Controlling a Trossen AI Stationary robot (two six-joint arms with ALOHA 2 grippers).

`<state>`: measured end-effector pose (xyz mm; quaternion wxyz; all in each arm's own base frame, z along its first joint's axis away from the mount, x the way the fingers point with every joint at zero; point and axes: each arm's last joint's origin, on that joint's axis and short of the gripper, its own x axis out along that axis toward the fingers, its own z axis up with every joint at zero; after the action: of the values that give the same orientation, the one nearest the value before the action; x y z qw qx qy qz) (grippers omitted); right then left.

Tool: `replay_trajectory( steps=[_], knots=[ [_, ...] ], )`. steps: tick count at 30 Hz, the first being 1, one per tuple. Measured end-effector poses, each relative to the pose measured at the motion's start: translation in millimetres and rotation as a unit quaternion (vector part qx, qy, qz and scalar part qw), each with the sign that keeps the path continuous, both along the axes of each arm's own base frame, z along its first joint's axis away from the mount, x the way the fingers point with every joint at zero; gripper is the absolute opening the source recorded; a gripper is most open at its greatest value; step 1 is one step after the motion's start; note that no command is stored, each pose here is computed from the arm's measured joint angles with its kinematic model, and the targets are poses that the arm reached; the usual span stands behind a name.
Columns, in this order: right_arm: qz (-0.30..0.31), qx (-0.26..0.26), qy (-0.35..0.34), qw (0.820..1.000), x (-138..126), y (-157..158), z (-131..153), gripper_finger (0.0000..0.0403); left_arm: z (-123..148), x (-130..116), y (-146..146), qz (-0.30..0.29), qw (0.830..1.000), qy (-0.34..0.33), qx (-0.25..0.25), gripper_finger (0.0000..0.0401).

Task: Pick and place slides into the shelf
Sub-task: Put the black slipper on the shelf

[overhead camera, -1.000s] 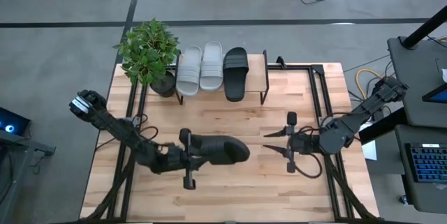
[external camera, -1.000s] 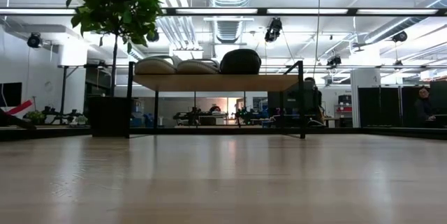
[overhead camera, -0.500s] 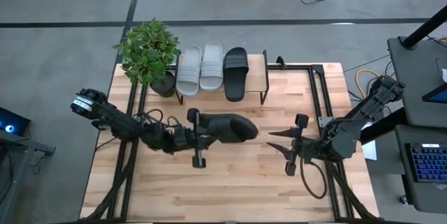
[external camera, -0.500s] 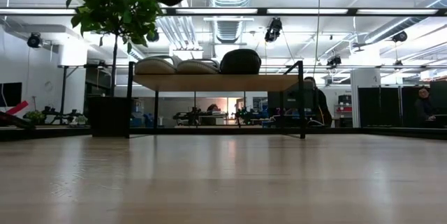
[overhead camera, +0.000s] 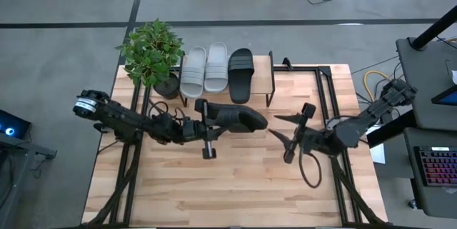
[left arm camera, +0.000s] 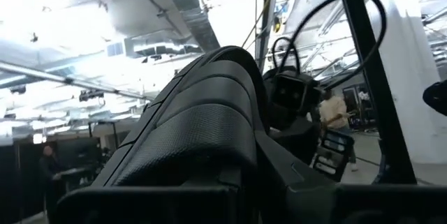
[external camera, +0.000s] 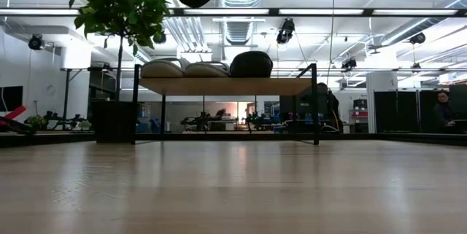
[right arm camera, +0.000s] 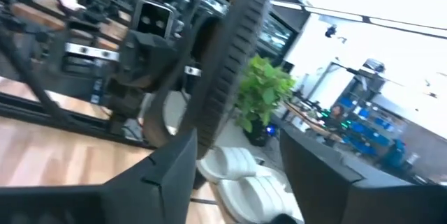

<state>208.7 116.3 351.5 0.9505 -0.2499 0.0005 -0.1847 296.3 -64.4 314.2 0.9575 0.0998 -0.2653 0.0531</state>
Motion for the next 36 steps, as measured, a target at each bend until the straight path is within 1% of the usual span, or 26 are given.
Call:
replay_trajectory(
  steps=[4, 7, 9, 12, 16, 24, 27, 32, 34, 36],
  knots=[
    [-0.024, 0.004, -0.009, 1.0, 7, -14, 2, 0.0228, 3, 3, 7, 0.001, 1.0, -0.007, 0.012, 0.0],
    [-0.001, 0.005, -0.025, 1.0, 10, -20, 5, 0.0238, 5, 3, 12, 0.02, 0.999, -0.011, 0.03, 0.0],
    [0.015, 0.004, -0.038, 0.999, 12, -23, 8, 0.0239, 5, 3, 13, 0.023, 0.999, -0.014, 0.047, 0.0],
    [0.011, 0.005, -0.048, 0.999, 13, -30, 10, 0.0238, 6, 3, 16, 0.019, 0.998, -0.02, 0.057, 0.0],
    [0.008, 0.02, -0.053, 0.998, 11, -33, 12, 0.0239, 6, 3, 18, 0.042, 0.995, -0.022, 0.085, 0.0],
    [0.019, 0.033, -0.058, 0.998, 9, -31, 12, 0.0238, 7, 3, 19, 0.043, 0.994, -0.023, 0.094, 0.0],
    [0.042, 0.044, -0.06, 0.996, 7, -27, 13, 0.024, 8, 1, 19, 0.055, 0.992, -0.02, 0.11, 0.0],
    [0.111, 0.072, -0.071, 0.989, -2, -25, 18, 0.0241, 12, -3, 20, 0.058, 0.992, -0.03, 0.107, 0.0],
    [0.118, 0.073, -0.073, 0.988, -3, -27, 19, 0.0245, 12, -2, 20, 0.053, 0.992, -0.028, 0.109, 0.0],
    [0.115, 0.067, -0.07, 0.989, -3, -28, 18, 0.0249, 11, 0, 18, 0.036, 0.992, -0.028, 0.114, 0.0]
  ],
)
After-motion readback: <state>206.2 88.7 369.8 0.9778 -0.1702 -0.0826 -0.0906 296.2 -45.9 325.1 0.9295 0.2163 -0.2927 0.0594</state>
